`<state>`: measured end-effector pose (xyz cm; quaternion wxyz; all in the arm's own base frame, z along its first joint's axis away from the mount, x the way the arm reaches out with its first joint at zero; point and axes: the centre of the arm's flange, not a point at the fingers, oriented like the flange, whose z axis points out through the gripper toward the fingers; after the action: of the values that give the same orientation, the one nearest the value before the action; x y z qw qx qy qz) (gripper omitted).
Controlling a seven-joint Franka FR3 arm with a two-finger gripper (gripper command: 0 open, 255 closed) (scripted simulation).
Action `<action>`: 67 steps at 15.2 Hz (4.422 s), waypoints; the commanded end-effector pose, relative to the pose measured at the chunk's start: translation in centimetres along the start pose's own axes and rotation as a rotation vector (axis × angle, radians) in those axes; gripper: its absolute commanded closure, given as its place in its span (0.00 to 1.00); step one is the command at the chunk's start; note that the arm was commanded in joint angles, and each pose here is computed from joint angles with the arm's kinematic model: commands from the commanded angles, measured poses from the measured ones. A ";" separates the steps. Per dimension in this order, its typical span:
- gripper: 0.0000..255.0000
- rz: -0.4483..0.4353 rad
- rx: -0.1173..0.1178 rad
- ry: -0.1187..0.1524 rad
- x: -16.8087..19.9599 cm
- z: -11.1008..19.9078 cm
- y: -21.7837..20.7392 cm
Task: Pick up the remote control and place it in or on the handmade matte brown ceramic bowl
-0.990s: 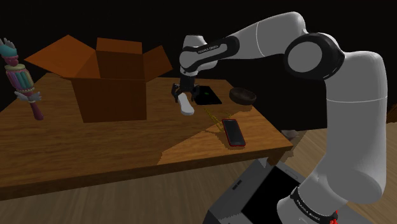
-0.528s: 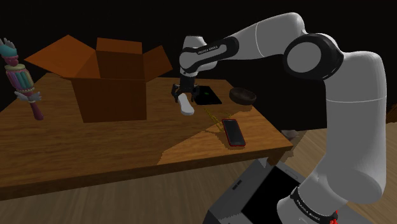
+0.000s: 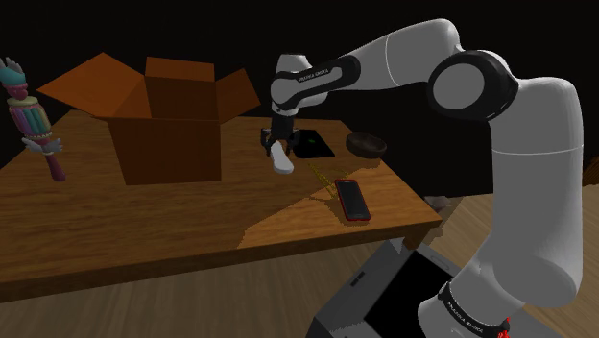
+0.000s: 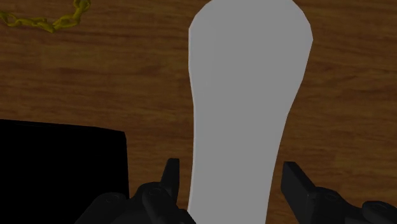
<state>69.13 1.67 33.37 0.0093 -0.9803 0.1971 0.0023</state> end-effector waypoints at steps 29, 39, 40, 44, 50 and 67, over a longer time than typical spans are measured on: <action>1.00 0.000 0.000 0.000 0.0 -12.3 5.1; 1.00 0.000 0.000 0.000 0.3 -12.8 18.2; 1.00 0.000 0.000 0.000 0.3 -12.8 19.6; 1.00 0.000 0.000 0.000 0.5 -13.0 24.8; 1.00 0.000 0.000 0.000 0.6 -13.3 32.7; 1.00 0.000 0.000 0.000 0.9 -7.8 40.6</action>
<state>54.20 -36.27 40.99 0.0095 -0.9804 0.1970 0.0027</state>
